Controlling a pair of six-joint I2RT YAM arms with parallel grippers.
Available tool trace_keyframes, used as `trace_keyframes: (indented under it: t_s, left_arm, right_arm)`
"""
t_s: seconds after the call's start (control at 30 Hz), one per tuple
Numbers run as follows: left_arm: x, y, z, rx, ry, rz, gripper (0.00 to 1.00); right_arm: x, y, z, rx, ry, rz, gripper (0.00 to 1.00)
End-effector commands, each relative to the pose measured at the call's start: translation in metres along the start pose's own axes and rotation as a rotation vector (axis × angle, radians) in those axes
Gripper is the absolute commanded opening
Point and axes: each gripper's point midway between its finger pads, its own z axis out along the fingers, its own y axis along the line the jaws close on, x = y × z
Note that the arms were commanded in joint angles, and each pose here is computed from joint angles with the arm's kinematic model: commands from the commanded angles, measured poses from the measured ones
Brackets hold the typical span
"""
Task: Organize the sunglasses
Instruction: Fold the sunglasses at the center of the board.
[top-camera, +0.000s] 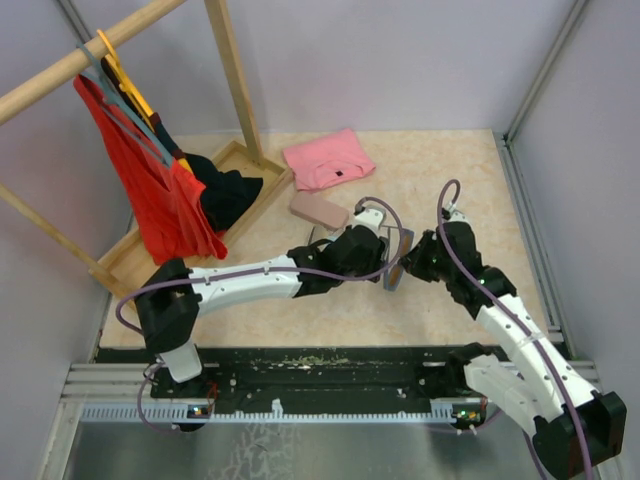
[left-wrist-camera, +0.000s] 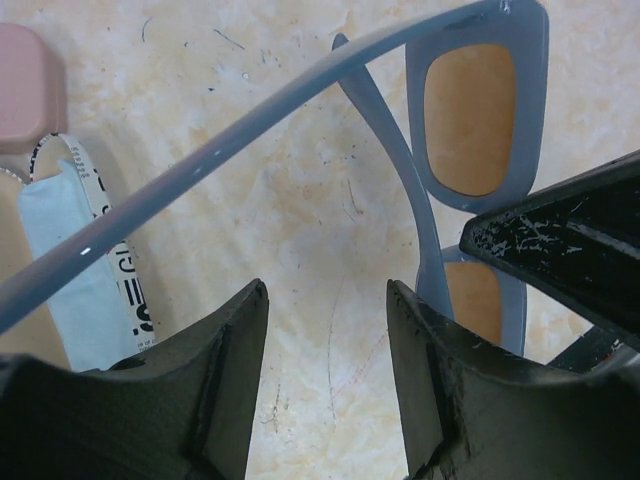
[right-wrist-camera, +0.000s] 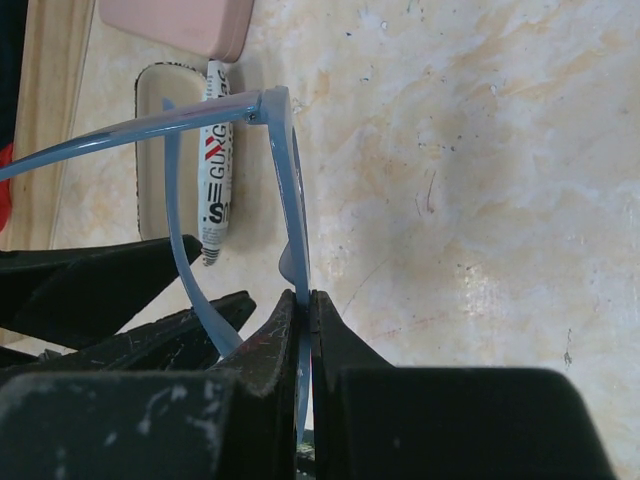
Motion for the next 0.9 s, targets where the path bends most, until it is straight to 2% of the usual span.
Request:
trace_keyframes:
  t_s: [0.0, 0.87]
  left_arm:
    - [-0.017, -0.012, 0.002, 0.02, -0.037, 0.01, 0.57]
    - [-0.014, -0.025, 0.013, 0.04, -0.018, 0.023, 0.56]
  right_arm:
    - [-0.017, 0.023, -0.006, -0.074, -0.033, -0.031, 0.0]
    - [0.002, 0.017, 0.007, -0.081, 0.029, -0.038, 0.0]
